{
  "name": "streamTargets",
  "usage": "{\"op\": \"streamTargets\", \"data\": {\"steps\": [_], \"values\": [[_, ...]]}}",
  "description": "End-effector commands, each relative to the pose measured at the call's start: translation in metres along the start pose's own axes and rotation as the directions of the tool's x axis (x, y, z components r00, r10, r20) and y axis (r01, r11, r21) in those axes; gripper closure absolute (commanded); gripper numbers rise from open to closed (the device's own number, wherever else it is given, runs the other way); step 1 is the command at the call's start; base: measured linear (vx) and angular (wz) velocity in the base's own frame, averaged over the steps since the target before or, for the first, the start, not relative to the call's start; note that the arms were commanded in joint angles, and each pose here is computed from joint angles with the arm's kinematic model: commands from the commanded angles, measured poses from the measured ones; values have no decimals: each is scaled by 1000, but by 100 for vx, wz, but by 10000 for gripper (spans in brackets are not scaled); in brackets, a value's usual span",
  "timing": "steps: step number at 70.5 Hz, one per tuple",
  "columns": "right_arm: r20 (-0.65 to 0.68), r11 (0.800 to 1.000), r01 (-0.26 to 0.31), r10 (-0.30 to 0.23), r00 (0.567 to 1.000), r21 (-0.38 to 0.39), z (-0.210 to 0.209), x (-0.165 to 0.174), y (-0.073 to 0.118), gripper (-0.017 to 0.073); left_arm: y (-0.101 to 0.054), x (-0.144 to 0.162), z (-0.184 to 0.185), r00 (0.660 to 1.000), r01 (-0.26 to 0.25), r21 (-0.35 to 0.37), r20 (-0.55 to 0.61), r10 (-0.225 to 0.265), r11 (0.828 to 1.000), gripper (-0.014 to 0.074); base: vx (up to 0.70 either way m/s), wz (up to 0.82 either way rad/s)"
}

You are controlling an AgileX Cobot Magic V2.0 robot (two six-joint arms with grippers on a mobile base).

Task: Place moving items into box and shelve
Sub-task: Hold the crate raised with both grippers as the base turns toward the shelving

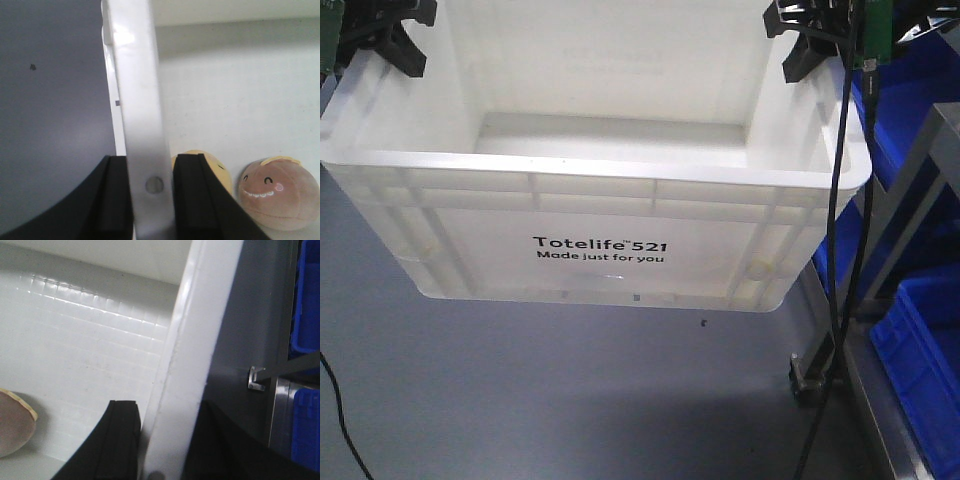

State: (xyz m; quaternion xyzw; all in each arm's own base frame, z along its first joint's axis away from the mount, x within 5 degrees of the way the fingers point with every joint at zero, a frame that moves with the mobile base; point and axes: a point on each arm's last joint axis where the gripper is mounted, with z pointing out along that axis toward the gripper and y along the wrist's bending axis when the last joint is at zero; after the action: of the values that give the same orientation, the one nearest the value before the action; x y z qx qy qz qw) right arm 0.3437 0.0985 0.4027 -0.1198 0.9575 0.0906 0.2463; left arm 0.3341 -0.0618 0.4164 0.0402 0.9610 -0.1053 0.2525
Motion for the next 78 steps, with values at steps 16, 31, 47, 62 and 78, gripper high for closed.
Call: {"op": "streamTargets", "data": {"steps": [16,31,47,62,78], "values": [[182,996,51,-37,983,-75,-40,-7,15,571,-18,-7,-39,981,-21,104,193,0,994,610,52,6],[182,996,51,-37,983,-75,-40,-7,15,571,-18,-7,-39,981,-21,104,193,0,994,610,50,11],[182,996,51,-37,983,-75,-40,-7,15,571,-18,-7,-39,981,-21,104,193,0,994,610,47,12],[182,996,51,-37,983,-75,-40,-7,15,571,-18,-7,-39,981,-21,104,193,0,994,610,46,8],[183,996,51,-37,983,-75,-40,-7,15,571,-18,-7,-39,981,-21,104,193,0,994,610,44,8]]}}
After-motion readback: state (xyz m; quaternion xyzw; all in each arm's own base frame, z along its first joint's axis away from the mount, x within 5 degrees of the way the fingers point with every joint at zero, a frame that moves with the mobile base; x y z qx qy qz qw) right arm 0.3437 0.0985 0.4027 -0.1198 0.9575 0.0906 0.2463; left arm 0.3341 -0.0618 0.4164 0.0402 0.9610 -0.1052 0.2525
